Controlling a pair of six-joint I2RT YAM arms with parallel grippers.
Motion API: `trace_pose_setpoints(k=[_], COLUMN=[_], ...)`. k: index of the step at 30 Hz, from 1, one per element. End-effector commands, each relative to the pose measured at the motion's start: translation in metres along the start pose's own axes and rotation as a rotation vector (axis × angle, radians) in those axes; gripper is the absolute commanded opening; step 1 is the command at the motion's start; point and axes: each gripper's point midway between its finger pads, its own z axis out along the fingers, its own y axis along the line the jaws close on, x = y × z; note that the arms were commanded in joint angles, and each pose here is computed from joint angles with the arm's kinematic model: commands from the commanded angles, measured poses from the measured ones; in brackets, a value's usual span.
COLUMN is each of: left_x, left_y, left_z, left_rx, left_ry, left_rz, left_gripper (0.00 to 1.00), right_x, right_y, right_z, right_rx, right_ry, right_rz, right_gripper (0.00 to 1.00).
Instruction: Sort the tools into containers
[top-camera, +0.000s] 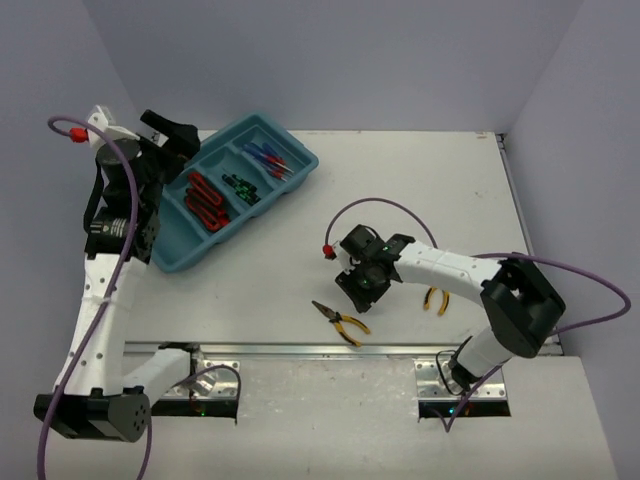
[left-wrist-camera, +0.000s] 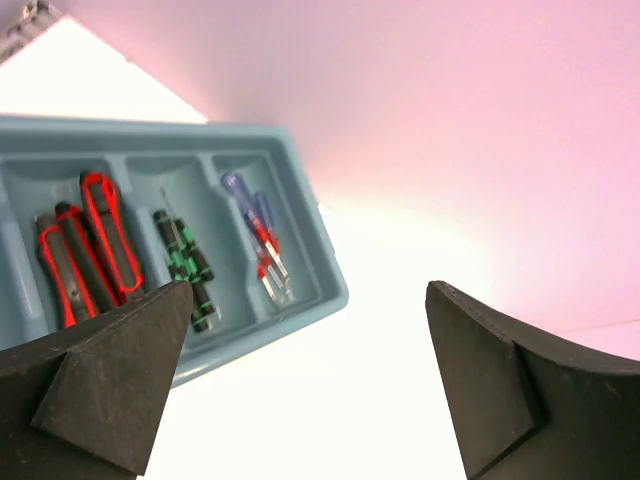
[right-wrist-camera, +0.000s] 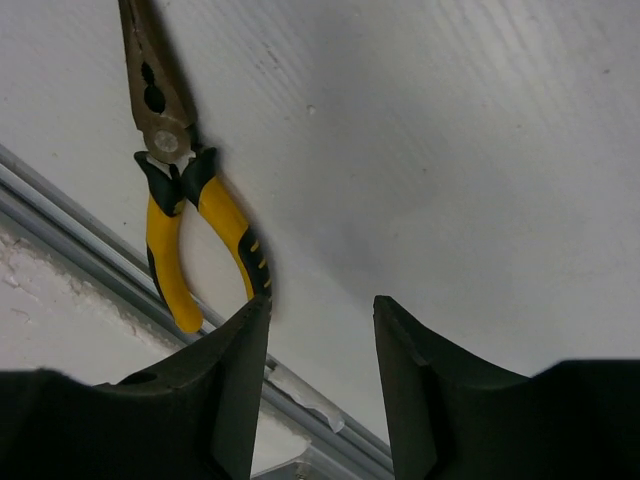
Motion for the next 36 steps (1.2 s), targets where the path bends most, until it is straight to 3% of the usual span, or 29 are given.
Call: trace_pose_setpoints(k=[1, 12, 16, 18, 19, 28, 36], left_x=[0.042, 0.088, 0.11, 0.136, 0.146, 0.23, 0.284], left_y=[0.011, 0.028, 0.031, 0.031, 0.031, 0.015, -0.002], left_z=[0.004, -0.008, -0.012, -0.017, -0.018, -0.054, -0.095], left_rx=[0.042, 0.086, 0.104, 0.123, 0.129, 0.328, 0.61], left_ry=[0.13, 0.249, 0.296, 0.35, 0.369, 0.521, 0.611], left_rz=[0.034, 0.082, 0.089, 0.092, 0.092, 0.058, 0.066], left_gripper=[1.0, 1.0, 1.0, 1.0, 1.0, 1.0, 0.96], right_x=[0.001, 0.016, 0.017, 0.012, 0.01, -0.044, -0.094], right_y=[0.014, 0.029, 0.029, 0.026, 0.026, 0.014, 0.014], right_z=[0.011, 0.043, 0.051, 0.055, 0.056, 0.032, -0.015], right_rx=[-0.011, -0.01, 0.006, 0.028, 0.029, 0.094, -0.002], right_ry=[0.023, 0.119, 0.115, 0.084, 0.072, -0.171, -0.435], right_rz=[-0.058, -0.074, -0.064, -0.038, -0.033, 0.155, 0.262], right_gripper=[0.46, 0.39, 0.3, 0.06, 0.0, 0.0, 0.0])
